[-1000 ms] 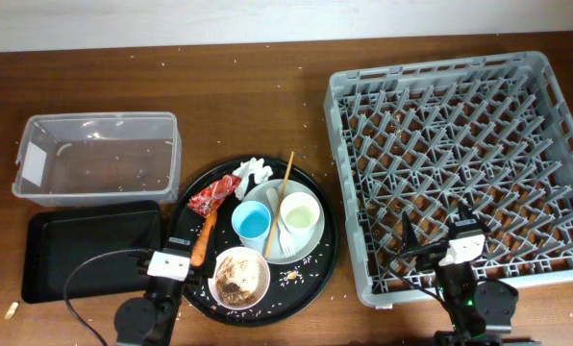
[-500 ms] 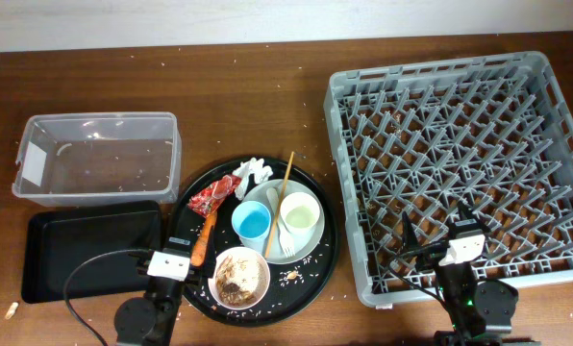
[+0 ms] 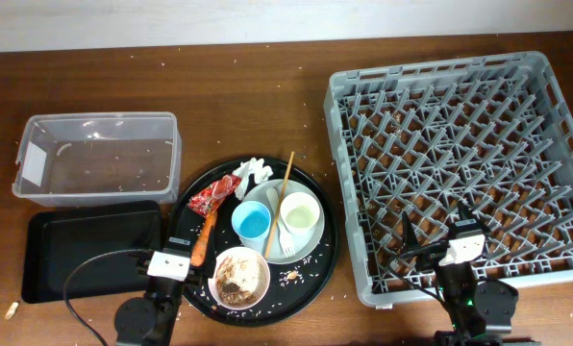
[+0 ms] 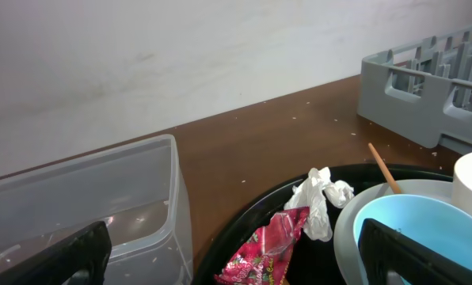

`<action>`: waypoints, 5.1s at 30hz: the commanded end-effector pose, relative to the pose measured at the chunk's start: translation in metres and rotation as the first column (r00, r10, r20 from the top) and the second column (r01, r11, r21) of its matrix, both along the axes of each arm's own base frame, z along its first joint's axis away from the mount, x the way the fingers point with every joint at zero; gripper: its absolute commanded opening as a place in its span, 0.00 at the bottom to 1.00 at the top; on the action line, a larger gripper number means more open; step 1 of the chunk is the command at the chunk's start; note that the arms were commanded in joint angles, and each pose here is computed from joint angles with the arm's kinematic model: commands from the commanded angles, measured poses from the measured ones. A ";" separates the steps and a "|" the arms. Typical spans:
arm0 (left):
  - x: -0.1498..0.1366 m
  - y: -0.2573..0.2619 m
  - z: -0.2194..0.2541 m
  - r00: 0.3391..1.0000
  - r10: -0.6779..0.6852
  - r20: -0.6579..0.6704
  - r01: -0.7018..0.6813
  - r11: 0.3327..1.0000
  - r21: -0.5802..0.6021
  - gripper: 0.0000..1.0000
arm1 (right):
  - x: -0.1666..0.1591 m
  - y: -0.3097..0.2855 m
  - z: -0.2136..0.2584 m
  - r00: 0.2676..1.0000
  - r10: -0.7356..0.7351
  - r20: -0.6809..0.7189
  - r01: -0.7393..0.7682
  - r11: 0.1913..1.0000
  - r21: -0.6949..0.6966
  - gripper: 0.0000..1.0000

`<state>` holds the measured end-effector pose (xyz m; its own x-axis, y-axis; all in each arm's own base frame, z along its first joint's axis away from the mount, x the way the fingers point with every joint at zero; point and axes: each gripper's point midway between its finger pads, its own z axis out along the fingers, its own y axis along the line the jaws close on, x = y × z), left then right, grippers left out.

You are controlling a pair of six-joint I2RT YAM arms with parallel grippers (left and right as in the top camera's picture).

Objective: Sort waste into correct bins and load items into the dishwasher rack

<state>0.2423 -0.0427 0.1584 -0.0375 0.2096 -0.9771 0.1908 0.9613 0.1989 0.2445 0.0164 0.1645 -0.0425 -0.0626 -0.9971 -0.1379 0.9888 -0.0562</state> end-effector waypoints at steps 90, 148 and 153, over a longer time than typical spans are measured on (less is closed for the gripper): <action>-0.016 -0.161 0.204 0.028 -0.992 -0.121 0.512 0.118 -0.851 0.00 | -0.057 0.235 0.220 0.135 0.944 -0.302 -0.828 0.275 0.489 0.73; 0.069 -0.178 -0.091 0.278 -0.078 -0.957 0.153 0.988 -0.036 0.36 | -0.069 -0.017 0.162 0.704 -0.014 -0.710 0.348 0.878 0.328 0.90; 0.064 -0.192 -0.084 0.236 -0.160 -0.958 0.174 0.977 -0.120 0.00 | -0.069 -0.017 0.162 0.704 -0.015 -0.710 0.349 0.878 0.328 0.91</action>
<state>0.3116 -0.2208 0.0670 -0.9081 0.3378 -0.2474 0.3832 0.9086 -0.1660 0.1752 -0.0025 0.3242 -0.6703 0.4254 -0.6080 0.2228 0.8969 0.3820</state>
